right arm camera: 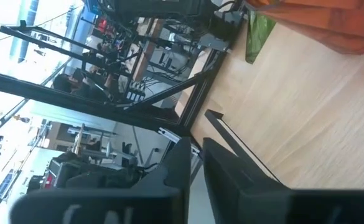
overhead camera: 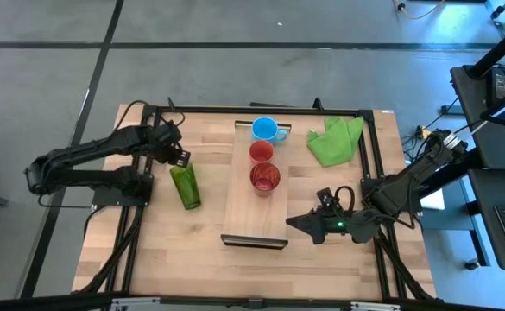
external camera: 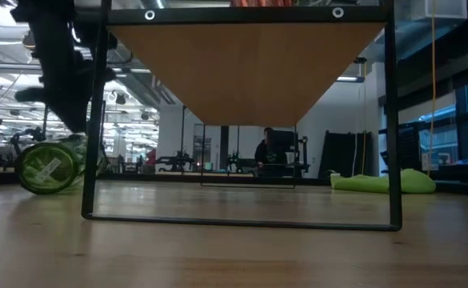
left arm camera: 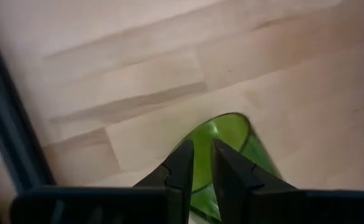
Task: Stack small to large cups/mugs on shelf
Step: Put the green cup on the shelf
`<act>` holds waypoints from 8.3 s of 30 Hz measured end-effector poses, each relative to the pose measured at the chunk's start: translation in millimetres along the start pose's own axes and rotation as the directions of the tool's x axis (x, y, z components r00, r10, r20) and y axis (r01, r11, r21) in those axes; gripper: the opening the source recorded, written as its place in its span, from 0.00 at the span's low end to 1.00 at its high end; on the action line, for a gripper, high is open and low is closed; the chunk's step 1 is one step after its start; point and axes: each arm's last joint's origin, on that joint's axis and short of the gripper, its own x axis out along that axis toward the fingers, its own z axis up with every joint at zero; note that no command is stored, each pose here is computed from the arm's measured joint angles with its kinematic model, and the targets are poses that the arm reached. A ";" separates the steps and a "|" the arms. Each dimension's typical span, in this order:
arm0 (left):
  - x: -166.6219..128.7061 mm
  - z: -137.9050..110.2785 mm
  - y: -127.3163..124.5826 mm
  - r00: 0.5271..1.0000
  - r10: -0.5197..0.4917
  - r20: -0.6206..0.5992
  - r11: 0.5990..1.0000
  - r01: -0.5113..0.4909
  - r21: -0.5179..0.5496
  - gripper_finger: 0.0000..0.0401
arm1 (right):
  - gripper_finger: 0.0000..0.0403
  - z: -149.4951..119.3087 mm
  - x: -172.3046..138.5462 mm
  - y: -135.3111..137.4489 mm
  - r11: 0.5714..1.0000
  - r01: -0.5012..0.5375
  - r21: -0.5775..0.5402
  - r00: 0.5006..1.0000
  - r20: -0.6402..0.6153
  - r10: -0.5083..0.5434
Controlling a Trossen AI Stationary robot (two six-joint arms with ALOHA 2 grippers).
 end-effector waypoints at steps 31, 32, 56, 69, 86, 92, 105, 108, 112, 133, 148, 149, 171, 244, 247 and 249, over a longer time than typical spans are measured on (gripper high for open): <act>29.5 -6.3 19.4 0.896 -0.345 -0.279 0.917 0.385 0.106 0.12 | 0.02 -77.5 35.3 -1.5 0.878 -0.011 0.478 0.924 -0.330 0.191; 29.3 -6.6 19.2 0.890 -0.355 -0.287 0.912 0.397 0.103 0.12 | 0.03 -79.1 37.8 -0.5 0.879 -0.010 0.477 0.924 -0.332 0.190; 26.8 -5.3 13.3 0.799 -0.500 -0.333 0.819 0.562 0.119 0.12 | 0.07 -84.5 43.6 14.3 0.907 -0.032 0.421 0.908 -0.366 0.202; 26.3 -12.4 6.9 0.783 -0.489 -0.384 0.804 0.575 0.150 0.18 | 0.07 -85.3 42.9 14.7 0.922 -0.043 0.384 0.892 -0.401 0.209; 23.4 -28.2 -15.2 0.740 -0.491 -0.461 0.725 0.640 0.255 0.21 | 0.07 -85.0 42.7 15.0 0.930 -0.056 0.364 0.892 -0.399 0.210; 23.3 -23.8 -23.2 0.773 -0.512 -0.375 0.699 0.629 0.341 0.21 | 0.07 -85.0 42.7 15.1 0.929 -0.057 0.365 0.892 -0.399 0.211; 44.8 -12.9 -12.7 0.885 -0.331 -0.329 0.844 0.433 0.316 0.21 | 0.07 -84.2 42.3 17.6 0.922 -0.075 0.381 0.890 -0.392 0.234; 49.0 -17.2 -20.1 0.816 -0.385 -0.431 0.800 0.528 0.285 0.21 | 0.07 -84.1 42.2 17.8 0.921 -0.075 0.382 0.890 -0.392 0.235; 50.6 -27.9 -29.5 0.751 -0.395 -0.529 0.782 0.577 0.235 0.21 | 0.07 -84.1 42.2 17.8 0.921 -0.076 0.382 0.890 -0.392 0.235; 40.4 -67.1 -66.0 0.679 -0.406 -0.611 0.715 0.653 0.250 0.21 | 0.01 -93.9 52.5 0.3 0.900 0.134 0.415 0.836 -0.535 0.123; 34.9 -77.5 -75.8 0.619 -0.439 -0.651 0.668 0.709 0.224 0.21 | 0.00 -172.1 134.1 -18.2 0.797 0.187 0.574 0.856 -0.493 0.154; 34.5 -79.0 -76.1 0.616 -0.434 -0.657 0.666 0.711 0.227 0.21 | 0.00 -177.5 139.5 -18.7 0.797 0.190 0.573 0.856 -0.495 0.152; 22.4 -118.0 -84.9 0.593 -0.367 -0.717 0.671 0.702 0.238 0.21 | 0.00 -164.7 182.1 -70.8 0.927 0.201 0.317 0.967 -0.216 -0.136; 17.8 -148.2 -80.7 0.794 -0.324 -0.514 0.707 0.565 0.426 0.00 | 0.01 -178.1 235.2 -98.9 0.900 0.250 0.358 0.964 -0.007 -0.265; 18.9 -150.8 -88.2 0.756 -0.362 -0.545 0.679 0.615 0.402 0.00 | 0.01 -178.0 235.1 -99.2 0.900 0.246 0.359 0.964 0.005 -0.265; 19.0 -151.8 -90.3 0.740 -0.370 -0.562 0.668 0.632 0.392 0.00 | 0.01 -177.8 235.2 -99.2 0.901 0.245 0.359 0.964 0.008 -0.265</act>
